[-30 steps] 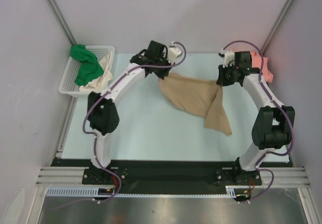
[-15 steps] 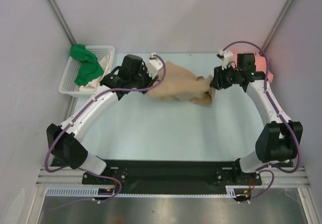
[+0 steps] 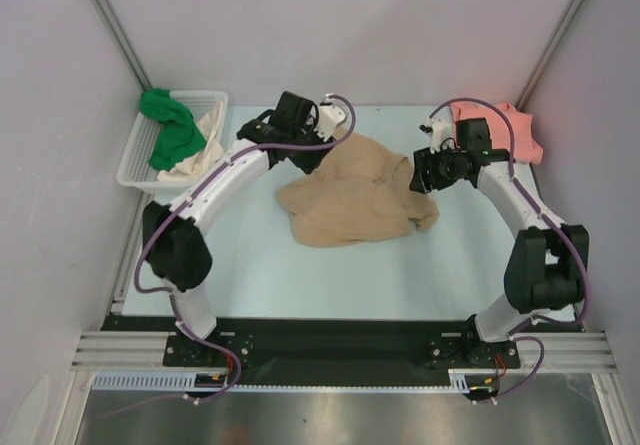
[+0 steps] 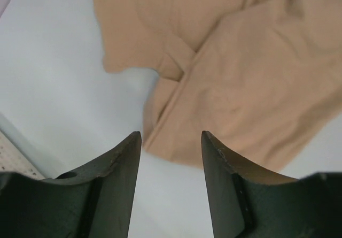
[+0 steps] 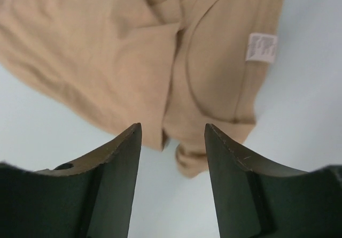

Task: Fold and stack the t-shirts
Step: Flatten the tshirt out

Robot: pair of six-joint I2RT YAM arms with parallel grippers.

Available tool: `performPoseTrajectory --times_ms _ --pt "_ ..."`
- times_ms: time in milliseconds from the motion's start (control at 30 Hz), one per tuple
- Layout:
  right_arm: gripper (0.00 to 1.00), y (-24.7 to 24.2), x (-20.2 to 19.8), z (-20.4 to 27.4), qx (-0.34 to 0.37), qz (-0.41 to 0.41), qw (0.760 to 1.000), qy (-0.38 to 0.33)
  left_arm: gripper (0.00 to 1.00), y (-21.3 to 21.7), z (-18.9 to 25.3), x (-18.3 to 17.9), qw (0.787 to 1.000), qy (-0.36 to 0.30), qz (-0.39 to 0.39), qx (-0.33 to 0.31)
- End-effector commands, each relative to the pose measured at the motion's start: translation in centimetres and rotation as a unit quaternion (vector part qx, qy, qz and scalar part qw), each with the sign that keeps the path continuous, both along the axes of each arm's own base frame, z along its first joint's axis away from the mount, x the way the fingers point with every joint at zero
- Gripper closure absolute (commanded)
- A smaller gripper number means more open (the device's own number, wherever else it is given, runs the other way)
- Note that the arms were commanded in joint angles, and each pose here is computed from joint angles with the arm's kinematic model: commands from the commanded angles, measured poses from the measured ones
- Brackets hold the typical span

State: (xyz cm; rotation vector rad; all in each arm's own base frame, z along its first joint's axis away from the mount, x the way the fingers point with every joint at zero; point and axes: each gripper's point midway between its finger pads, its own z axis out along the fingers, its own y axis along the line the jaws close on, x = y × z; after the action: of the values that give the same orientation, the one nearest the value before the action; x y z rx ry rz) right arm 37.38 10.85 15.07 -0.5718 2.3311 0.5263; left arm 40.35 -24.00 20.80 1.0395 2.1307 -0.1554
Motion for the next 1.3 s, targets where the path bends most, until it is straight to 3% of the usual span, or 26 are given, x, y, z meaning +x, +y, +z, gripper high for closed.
performPoseTrajectory --times_ms 0,233,500,967,1033,1100,1133,1167,1267 --pt "0.45 -1.7 5.4 -0.7 -0.042 -0.034 0.998 -0.038 0.46 0.7 -2.2 4.2 0.999 0.019 0.048 0.008" --pt "0.49 -2.0 12.8 -2.3 -0.05 -0.046 0.996 -0.052 0.48 2.1 -3.5 6.7 0.996 0.015 0.079 0.022" --pt "0.42 -0.6 19.9 -4.0 -0.047 -0.03 0.996 -0.073 0.49 3.3 -4.6 5.9 0.995 0.024 0.091 0.04" --pt "0.39 1.3 20.7 -10.6 -0.069 -0.022 0.997 -0.032 0.48 6.7 -7.6 4.2 0.99 0.058 0.11 0.072" --pt "0.45 1.1 20.6 -10.9 -0.075 -0.022 0.997 -0.029 0.48 6.8 -7.7 4.1 0.989 0.059 0.111 0.073" --pt "0.68 0.9 20.1 -11.4 -0.08 -0.018 0.996 -0.023 0.48 6.8 -7.9 4.0 0.989 0.062 0.111 0.072" --pt "0.89 0.8 19.9 -11.0 -0.084 -0.02 0.996 -0.025 0.48 6.8 -7.9 4.0 0.989 0.064 0.111 0.071" --pt "0.99 0.5 19.7 -10.9 -0.09 -0.024 0.995 -0.024 0.48 6.7 -7.9 3.9 0.989 0.064 0.111 0.07" --pt "1.0 -1.1 18.3 -9.7 -0.098 -0.04 0.994 -0.018 0.48 6.8 -7.7 3.9 0.989 0.06 0.114 0.069"
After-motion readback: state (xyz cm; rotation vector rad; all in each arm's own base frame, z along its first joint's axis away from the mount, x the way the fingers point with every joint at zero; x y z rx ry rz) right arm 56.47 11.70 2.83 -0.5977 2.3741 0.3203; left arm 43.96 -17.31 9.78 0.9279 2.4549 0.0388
